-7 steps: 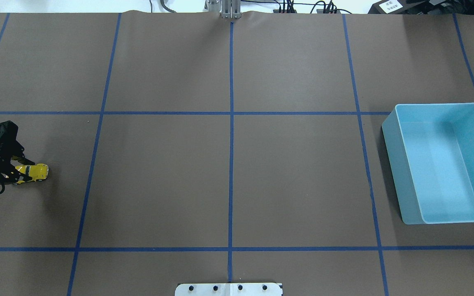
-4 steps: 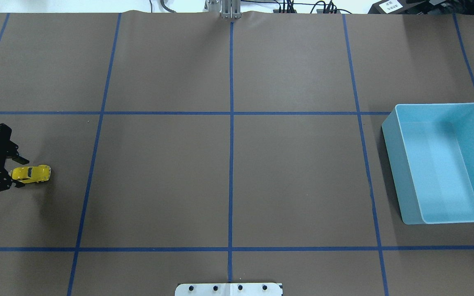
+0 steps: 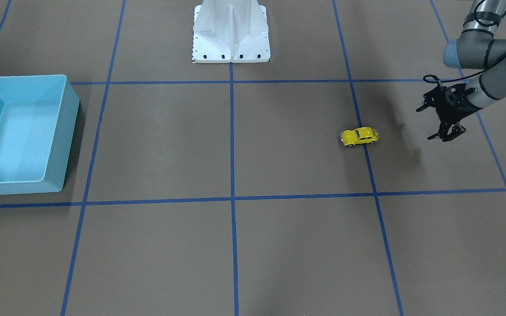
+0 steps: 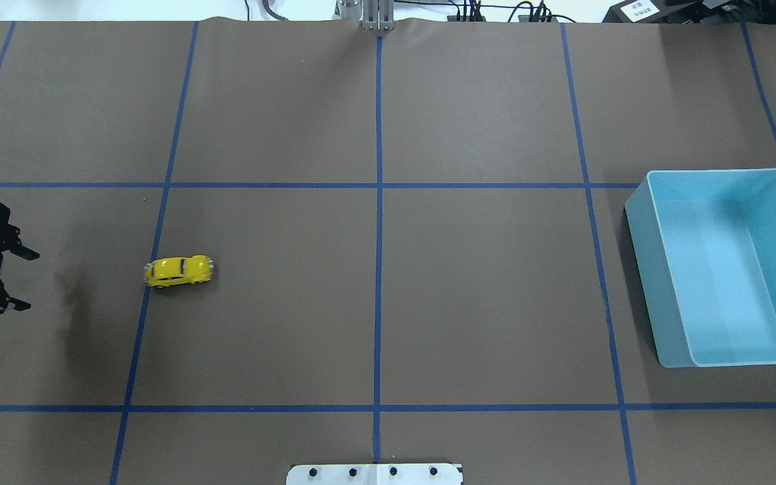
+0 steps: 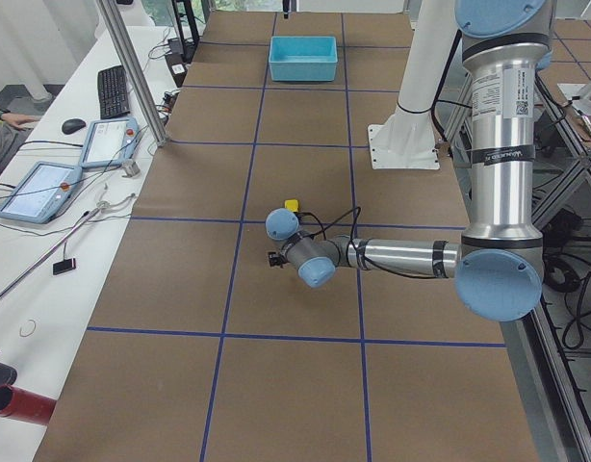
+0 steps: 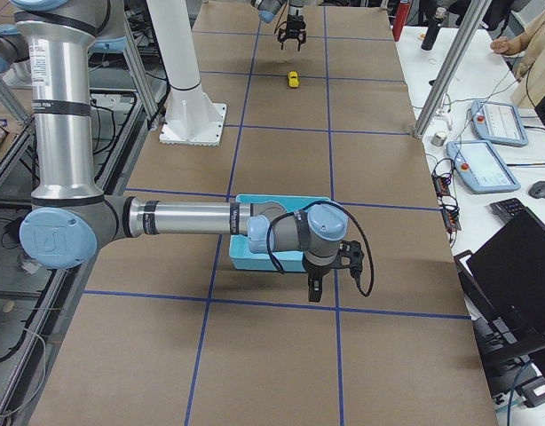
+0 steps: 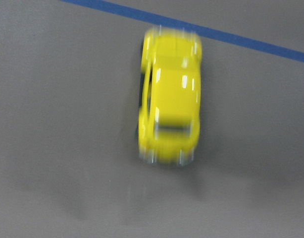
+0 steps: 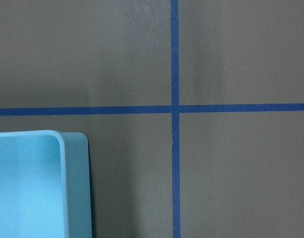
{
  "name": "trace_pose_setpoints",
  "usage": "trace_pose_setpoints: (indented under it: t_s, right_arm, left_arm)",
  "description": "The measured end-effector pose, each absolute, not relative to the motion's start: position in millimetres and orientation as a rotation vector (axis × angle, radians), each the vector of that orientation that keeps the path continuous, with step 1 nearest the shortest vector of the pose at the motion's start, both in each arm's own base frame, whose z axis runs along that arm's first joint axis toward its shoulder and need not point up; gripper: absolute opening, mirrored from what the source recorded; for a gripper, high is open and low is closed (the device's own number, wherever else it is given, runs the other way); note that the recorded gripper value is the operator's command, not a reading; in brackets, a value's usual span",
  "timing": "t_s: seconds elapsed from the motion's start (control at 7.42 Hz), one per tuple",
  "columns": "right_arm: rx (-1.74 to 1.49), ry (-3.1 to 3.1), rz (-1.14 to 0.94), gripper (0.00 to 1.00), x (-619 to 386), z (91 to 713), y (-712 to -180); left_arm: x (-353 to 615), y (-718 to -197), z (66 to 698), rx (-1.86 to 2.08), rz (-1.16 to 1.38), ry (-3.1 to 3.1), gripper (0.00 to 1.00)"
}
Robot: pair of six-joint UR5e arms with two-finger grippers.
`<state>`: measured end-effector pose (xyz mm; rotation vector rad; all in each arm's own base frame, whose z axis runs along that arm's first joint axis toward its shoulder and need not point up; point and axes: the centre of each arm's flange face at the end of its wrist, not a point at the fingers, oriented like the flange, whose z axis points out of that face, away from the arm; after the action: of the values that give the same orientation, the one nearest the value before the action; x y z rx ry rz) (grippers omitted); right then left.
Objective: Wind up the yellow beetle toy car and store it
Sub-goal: 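Release the car from the left gripper so it rolls toward the bin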
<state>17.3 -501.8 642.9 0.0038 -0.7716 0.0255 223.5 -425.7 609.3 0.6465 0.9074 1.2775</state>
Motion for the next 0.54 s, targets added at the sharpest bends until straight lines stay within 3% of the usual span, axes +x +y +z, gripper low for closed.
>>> trace_pose_setpoints:
  t_s: [0.54]
  right_arm:
    - [0.003,-0.772,0.026,1.0,17.3,643.1,-501.7]
  left_arm:
    - [219.2,-427.8,597.5,0.653,1.245,0.911,1.0]
